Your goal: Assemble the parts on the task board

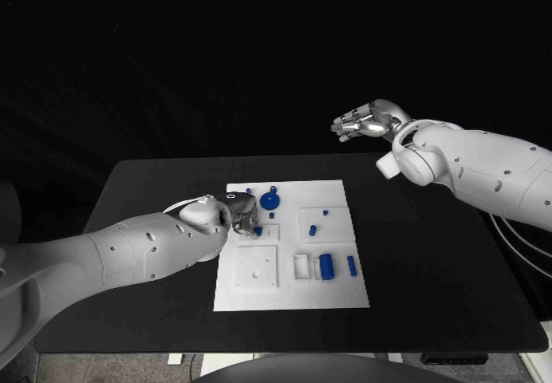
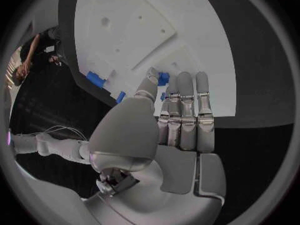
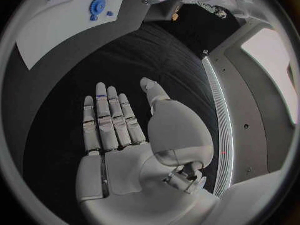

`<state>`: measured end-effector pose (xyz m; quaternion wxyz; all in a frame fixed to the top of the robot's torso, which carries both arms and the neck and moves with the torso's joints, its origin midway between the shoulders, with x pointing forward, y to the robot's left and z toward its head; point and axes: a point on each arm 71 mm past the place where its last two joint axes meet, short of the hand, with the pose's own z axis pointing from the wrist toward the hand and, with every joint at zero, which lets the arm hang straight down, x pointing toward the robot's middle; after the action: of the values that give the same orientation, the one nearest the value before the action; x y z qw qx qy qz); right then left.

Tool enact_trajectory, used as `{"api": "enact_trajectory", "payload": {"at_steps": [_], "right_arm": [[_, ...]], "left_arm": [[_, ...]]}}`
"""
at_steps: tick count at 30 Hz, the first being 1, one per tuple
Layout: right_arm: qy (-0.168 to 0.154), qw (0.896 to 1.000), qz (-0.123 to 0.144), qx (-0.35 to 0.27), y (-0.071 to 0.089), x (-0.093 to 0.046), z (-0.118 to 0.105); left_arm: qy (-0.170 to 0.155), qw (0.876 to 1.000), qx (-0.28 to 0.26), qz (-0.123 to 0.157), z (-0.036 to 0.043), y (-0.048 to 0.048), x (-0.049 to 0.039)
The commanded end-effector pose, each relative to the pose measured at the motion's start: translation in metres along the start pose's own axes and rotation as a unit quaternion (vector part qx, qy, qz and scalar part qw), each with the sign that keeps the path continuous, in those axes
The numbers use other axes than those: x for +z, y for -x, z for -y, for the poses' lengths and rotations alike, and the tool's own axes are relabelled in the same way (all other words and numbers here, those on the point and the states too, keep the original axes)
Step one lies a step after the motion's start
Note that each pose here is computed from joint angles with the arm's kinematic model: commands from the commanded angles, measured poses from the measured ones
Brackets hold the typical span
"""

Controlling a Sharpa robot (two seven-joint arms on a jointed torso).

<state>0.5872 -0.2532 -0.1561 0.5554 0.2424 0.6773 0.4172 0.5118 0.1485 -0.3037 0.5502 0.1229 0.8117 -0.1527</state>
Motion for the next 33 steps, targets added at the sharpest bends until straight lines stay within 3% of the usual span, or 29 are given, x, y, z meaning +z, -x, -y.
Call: {"api": "enact_trajectory", "payload": {"at_steps": [1,18,33], "right_arm": [[0.004,1.000,-0.009,-0.003,-0.0020,-0.0001,-0.0010],[0.005,1.000,-0.011,-0.002,-0.0027,0.0000,-0.0013],[0.005,1.000,-0.013,-0.002,-0.0031,0.0001,-0.0014]], "left_arm": [[-0.003,1.000,-0.002,-0.006,0.0012,-0.0010,0.0009],[-0.003,1.000,-0.018,-0.008,0.0002,-0.0054,0.0030],[-0.007,1.000,-0.015,-0.001,0.0056,-0.0103,0.0043]]}}
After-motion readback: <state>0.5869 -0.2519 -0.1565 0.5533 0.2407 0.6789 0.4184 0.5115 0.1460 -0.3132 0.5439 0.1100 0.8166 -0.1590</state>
